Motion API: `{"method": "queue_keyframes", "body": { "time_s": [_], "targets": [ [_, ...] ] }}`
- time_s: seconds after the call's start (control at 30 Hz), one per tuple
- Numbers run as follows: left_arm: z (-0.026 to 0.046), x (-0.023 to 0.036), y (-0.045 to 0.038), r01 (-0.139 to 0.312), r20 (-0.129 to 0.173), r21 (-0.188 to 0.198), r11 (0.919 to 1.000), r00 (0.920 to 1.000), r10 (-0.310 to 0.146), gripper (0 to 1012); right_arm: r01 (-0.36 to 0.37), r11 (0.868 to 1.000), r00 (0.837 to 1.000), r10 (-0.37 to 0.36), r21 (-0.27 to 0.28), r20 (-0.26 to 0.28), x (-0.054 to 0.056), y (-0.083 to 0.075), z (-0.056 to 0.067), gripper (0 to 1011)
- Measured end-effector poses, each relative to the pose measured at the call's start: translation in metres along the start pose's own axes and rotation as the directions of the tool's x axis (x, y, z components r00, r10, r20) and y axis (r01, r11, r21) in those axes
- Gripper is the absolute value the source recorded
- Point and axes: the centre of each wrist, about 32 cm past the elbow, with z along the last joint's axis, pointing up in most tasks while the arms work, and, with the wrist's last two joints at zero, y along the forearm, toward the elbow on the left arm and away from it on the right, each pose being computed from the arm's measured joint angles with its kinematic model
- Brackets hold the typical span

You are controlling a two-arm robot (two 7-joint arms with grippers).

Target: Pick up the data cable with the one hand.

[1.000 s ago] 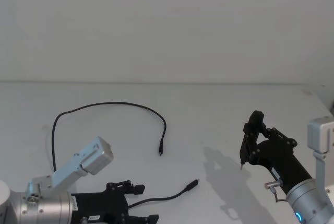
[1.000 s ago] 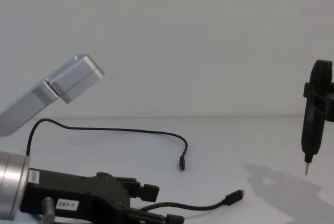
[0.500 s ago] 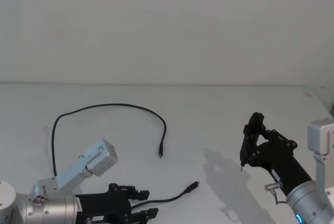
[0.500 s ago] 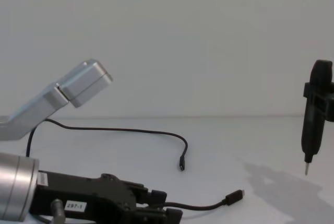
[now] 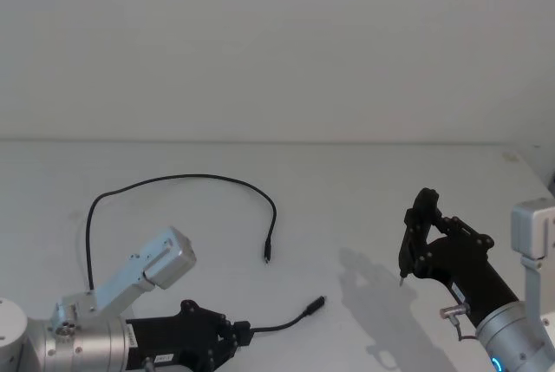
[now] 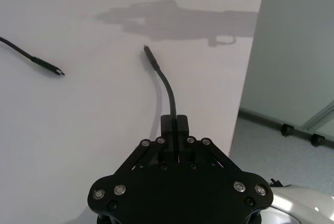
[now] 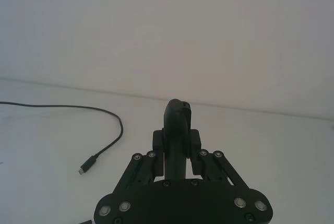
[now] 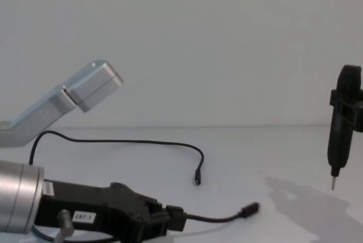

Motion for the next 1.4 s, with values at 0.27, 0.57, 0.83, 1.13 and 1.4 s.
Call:
{"method": "queue_keyframes", "body": {
  "time_s": [0.27,0.57,0.83,1.13,1.4],
  "targets": [
    [0.0095,0.0011,0.0022,-0.005,0.022,-0.029,0.9996,0.9997,0.006,38,0.0,1.0,1.0,0.0,0.0,0.0,0.0,0.0,0.0,279],
    [0.0191,0.0008,0.0054,-0.004,0.04,-0.065,0.9979,0.9992,0.006,38,0.0,1.0,1.0,0.0,0.0,0.0,0.0,0.0,0.0,279],
    [0.0235,-0.0002,0.0073,-0.002,0.048,-0.082,0.9966,0.9988,0.006,38,-0.004,1.0,1.0,0.004,0.01,-0.018,-0.003,0.002,0.002,279],
    [0.0261,-0.0009,0.0083,0.0,0.053,-0.093,0.9957,0.9986,0.005,38,-0.017,0.999,0.995,0.021,0.043,-0.096,-0.011,0.01,0.011,279],
    [0.0272,-0.0013,0.0085,0.001,0.054,-0.097,0.9953,0.9985,0.004,38,-0.033,0.998,0.987,0.041,0.059,-0.153,-0.019,0.017,0.019,279]
  ]
}}
